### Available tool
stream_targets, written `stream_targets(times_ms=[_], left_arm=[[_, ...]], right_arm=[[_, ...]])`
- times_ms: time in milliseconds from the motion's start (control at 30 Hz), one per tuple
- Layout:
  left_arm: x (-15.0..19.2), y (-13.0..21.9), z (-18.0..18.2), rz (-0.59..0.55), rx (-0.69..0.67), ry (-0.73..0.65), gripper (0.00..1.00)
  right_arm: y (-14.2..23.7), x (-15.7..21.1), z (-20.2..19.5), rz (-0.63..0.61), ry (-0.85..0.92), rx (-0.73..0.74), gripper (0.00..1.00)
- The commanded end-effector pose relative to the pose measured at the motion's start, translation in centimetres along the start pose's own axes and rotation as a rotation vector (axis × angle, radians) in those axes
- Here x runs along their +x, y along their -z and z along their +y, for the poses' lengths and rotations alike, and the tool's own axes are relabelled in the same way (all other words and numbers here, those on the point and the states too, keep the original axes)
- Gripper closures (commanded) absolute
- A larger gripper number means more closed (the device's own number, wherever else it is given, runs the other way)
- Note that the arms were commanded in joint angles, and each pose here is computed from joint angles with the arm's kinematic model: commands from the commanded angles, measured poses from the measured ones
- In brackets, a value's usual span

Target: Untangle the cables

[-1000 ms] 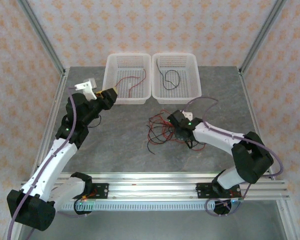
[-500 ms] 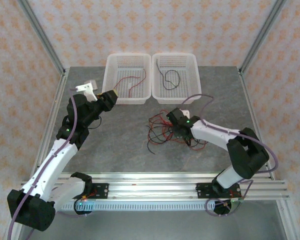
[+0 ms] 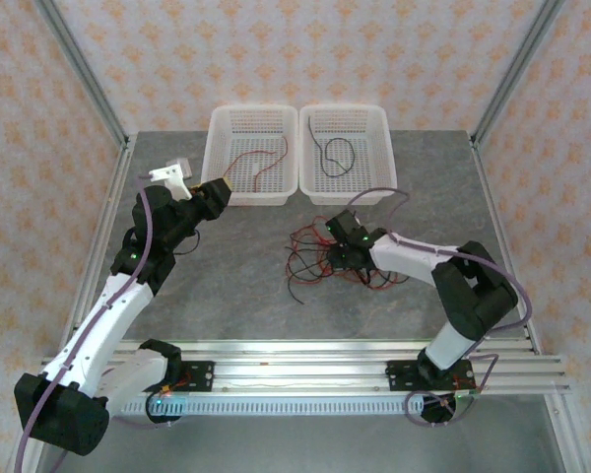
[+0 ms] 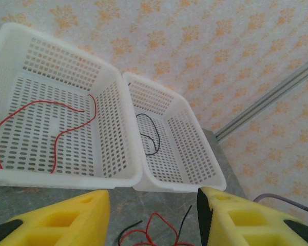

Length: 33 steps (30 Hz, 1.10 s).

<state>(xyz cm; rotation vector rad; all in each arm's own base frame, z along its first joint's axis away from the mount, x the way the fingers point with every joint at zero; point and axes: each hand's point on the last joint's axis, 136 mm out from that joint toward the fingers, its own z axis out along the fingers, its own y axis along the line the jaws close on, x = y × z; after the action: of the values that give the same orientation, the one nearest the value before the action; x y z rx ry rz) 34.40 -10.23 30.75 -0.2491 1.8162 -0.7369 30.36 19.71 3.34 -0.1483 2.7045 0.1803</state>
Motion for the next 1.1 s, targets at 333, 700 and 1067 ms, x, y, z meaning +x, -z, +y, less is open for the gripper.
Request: stream_targets(times_ms=[333, 700, 1067], left_arm=[[0.3, 0.4, 1.0, 0.007, -0.059, -0.060, 0.47], [0.0, 1.4, 1.1, 0.010, -0.088, -0.085, 0.39], [0.4, 1.2, 0.8, 0.026, -0.069, -0.068, 0.38]], right_arm=[[-1.1, -2.9, 14.1, 0.022, -0.067, -0.367, 0.94], [6.1, -5.4, 10.5, -0.112, -0.138, -0.215, 0.65], [6.2, 0.3, 3.2, -0.100, -0.323, -0.086, 0.41]])
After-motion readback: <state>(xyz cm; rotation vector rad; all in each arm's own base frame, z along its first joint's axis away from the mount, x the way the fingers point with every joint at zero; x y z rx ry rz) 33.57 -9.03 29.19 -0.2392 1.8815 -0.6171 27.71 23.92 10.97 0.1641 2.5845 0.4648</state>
